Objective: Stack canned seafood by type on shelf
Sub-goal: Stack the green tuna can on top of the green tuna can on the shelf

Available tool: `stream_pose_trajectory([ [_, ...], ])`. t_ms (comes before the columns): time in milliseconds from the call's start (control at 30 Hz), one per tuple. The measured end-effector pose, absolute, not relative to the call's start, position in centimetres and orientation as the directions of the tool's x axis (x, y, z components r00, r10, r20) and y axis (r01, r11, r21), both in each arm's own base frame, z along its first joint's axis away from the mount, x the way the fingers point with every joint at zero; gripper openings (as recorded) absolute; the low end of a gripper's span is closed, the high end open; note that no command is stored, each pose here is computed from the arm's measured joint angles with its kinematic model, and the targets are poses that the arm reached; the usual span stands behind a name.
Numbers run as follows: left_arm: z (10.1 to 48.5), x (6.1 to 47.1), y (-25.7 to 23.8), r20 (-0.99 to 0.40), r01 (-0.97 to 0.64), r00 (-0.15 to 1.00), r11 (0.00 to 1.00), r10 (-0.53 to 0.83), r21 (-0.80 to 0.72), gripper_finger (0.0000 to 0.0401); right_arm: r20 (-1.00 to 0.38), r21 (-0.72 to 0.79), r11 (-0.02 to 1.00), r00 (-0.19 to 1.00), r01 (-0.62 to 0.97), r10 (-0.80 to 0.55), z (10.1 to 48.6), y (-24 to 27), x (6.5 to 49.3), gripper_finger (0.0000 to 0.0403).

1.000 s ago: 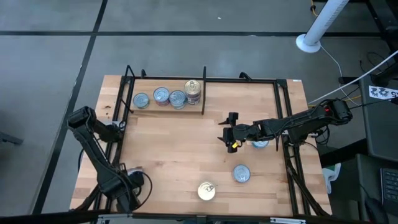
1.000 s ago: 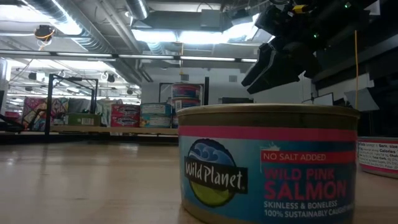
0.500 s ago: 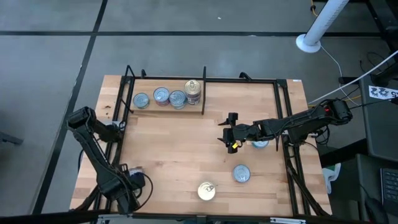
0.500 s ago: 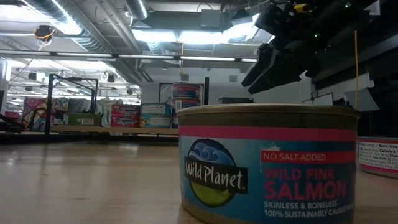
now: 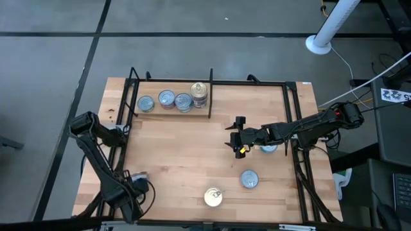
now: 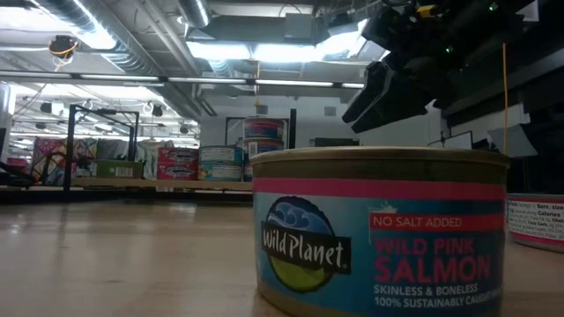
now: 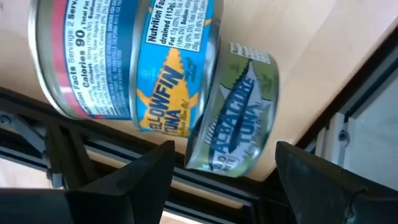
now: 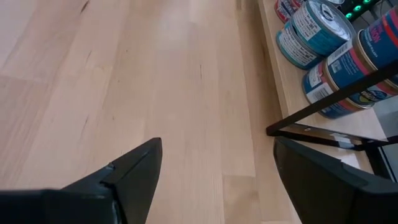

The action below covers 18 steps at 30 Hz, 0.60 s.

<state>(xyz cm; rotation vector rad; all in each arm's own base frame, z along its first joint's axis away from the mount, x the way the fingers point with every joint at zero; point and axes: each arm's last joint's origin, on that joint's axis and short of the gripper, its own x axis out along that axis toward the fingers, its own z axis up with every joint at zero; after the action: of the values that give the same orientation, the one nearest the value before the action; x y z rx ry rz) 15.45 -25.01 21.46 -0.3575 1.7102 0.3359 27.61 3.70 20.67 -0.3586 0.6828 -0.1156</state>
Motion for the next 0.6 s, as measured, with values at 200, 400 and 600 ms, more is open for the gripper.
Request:
stream_pose_trajectory([
  [200, 20.7, 15.2, -24.6, -0.984, -0.417, -0.177, 0.907, -0.025, 0.052, 0.0272, -0.598, -0.356, 0.934, 0.773, -0.019, -0.212, 20.7, 3.7, 27.6, 0.0308],
  [400, 20.2, 15.1, -24.4, -0.983, -0.418, -0.183, 0.906, -0.019, 0.061, 0.0272, -0.598, -0.356, 0.934, 0.773, -0.019, -0.212, 20.7, 3.7, 27.6, 0.0308],
  [600, 20.2, 15.0, -24.5, -0.981, -0.413, -0.193, 0.909, -0.032, 0.052, 0.0259, -0.598, -0.356, 0.934, 0.773, -0.019, -0.212, 20.7, 3.7, 27.6, 0.0308],
])
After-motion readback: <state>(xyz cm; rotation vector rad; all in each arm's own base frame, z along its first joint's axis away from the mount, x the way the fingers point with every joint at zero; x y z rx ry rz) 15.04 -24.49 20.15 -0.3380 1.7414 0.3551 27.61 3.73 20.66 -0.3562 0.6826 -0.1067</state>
